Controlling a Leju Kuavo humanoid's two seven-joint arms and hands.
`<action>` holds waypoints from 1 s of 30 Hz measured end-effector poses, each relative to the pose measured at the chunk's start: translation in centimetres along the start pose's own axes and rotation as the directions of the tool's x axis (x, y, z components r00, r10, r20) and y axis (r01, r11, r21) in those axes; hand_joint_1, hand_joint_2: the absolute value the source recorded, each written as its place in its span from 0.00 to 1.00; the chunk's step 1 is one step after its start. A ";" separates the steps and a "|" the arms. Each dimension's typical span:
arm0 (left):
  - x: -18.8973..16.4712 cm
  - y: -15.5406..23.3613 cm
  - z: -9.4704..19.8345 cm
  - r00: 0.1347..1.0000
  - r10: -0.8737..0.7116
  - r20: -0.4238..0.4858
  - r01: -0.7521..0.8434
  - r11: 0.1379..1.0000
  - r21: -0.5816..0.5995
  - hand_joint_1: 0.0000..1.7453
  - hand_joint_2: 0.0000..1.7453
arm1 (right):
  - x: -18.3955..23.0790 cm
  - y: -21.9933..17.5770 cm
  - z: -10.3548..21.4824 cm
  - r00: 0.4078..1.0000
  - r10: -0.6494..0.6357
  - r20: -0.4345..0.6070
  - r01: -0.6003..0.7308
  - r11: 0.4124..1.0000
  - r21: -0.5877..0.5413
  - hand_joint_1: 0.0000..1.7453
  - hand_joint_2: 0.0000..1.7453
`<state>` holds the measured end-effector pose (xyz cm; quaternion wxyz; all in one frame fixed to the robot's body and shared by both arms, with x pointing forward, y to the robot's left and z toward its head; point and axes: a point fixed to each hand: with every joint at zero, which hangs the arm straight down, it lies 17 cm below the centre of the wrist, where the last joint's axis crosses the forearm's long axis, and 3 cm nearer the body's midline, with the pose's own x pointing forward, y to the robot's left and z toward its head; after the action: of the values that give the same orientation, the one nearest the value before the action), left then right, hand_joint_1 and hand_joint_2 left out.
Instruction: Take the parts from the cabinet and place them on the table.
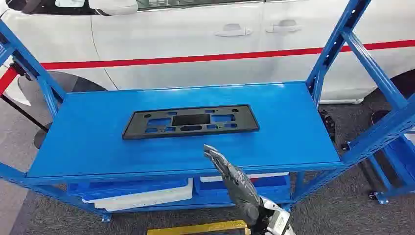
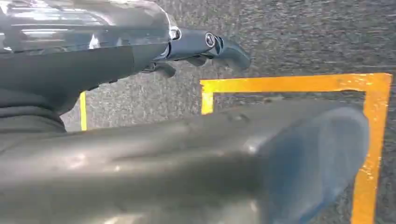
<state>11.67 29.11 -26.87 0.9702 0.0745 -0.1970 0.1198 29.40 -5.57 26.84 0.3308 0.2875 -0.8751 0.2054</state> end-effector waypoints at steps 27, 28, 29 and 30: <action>-0.5 0.6 -0.1 0.998 -0.045 -0.035 0.046 0.998 0.038 0.00 0.00 | -7.9 0.0 -3.6 0.661 0.751 0.001 -0.747 0.657 0.096 0.00 1.00; -0.7 0.7 -0.1 0.998 -0.048 -0.040 0.049 0.998 0.038 0.00 0.00 | -8.1 0.5 -3.6 0.620 0.784 0.025 -0.782 0.615 0.103 0.00 1.00; -0.8 0.7 -0.1 0.998 -0.049 -0.044 0.051 0.998 0.038 0.00 0.00 | -8.3 0.9 -3.5 0.591 0.806 0.042 -0.804 0.584 0.111 0.00 1.00; -1.0 0.7 -0.1 0.998 -0.050 -0.047 0.052 0.998 0.039 0.00 0.00 | -8.6 1.6 -3.4 0.569 0.820 0.060 -0.819 0.560 0.125 0.00 1.00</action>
<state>10.63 29.64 -27.24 0.9755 0.0962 -0.1701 0.1006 35.21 0.61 22.96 0.1789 -0.1296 -0.8911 0.3964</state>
